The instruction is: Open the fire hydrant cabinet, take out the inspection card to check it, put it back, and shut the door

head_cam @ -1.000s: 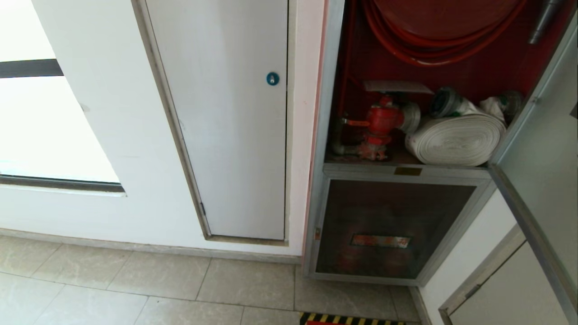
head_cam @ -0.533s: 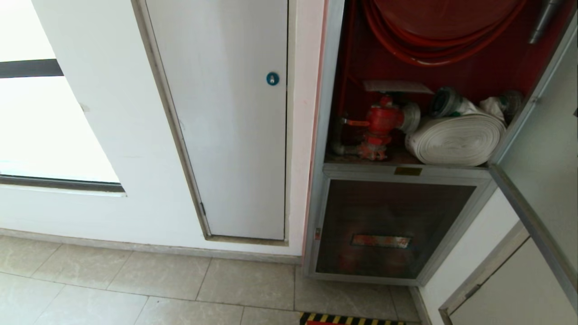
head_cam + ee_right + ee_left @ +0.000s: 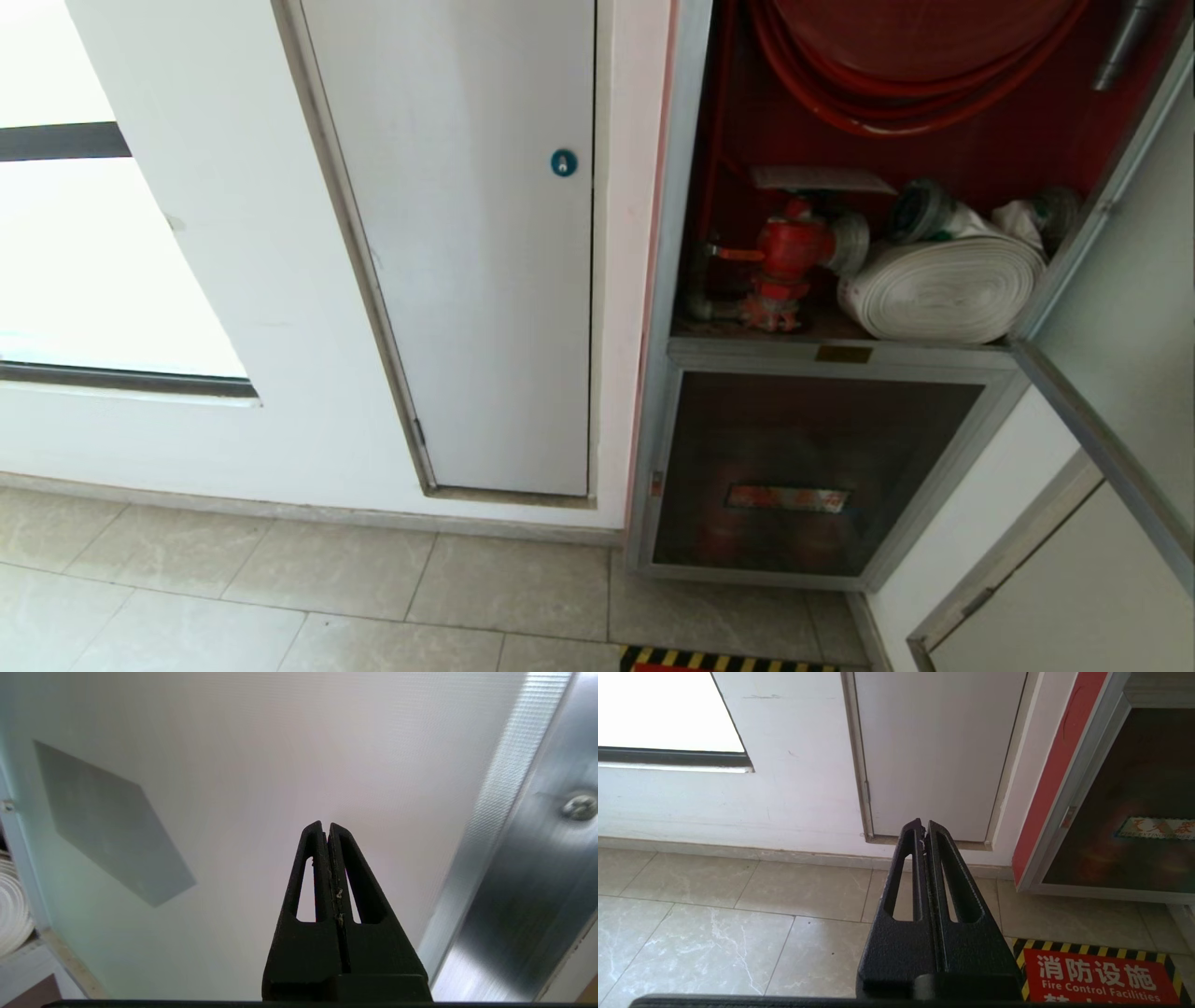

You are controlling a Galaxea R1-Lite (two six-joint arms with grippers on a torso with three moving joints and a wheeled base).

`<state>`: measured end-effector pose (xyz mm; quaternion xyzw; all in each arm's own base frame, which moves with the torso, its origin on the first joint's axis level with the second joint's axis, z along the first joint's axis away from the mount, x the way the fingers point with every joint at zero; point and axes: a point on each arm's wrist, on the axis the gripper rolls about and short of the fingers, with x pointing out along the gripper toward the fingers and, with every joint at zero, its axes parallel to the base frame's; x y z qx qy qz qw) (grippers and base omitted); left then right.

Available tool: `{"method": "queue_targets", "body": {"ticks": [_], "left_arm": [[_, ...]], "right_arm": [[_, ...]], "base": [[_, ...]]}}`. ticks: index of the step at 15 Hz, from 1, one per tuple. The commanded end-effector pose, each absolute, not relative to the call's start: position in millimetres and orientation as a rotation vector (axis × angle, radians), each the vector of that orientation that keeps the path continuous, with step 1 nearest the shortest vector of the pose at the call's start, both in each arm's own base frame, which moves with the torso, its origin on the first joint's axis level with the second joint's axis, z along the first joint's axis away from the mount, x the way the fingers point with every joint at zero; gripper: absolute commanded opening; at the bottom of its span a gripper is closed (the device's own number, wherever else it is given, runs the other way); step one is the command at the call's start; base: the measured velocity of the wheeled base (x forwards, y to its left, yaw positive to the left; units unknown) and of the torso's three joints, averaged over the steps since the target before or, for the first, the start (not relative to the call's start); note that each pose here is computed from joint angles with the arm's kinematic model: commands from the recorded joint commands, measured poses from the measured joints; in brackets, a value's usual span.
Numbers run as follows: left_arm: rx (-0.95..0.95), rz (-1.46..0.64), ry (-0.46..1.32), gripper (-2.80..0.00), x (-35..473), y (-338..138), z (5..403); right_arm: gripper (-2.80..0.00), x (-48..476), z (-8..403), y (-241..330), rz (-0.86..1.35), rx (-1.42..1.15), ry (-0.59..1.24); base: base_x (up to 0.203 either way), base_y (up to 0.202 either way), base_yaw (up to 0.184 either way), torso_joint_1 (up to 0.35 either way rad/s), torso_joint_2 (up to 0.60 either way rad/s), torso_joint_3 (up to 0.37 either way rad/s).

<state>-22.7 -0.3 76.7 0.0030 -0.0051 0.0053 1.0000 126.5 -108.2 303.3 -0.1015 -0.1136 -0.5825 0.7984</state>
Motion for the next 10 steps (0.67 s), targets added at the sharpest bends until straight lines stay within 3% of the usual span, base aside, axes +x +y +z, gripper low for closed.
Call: {"method": "queue_targets", "body": {"ticks": [1,7,10], "left_arm": [[0.006,0.011,-0.005,-2.80,-22.2,-0.3,75.5],[0.006,0.011,-0.006,-2.80,-22.3,-0.3,75.5],[0.006,0.011,-0.005,-2.80,-22.2,-0.3,75.5]], "right_arm": [[-2.80,128.1,301.0,-113.2,-1.267,-0.221,-0.231],[-2.80,128.5,298.5,-110.9,-1.242,-0.223,-0.227],[-2.80,137.4,293.1,-93.4,-1.107,-0.203,-0.230]], "base": [[0.000,0.000,0.000,0.000,0.00,0.000],[0.000,0.000,0.000,0.000,0.00,0.000],[0.000,0.000,0.000,0.000,0.00,0.000]]}}
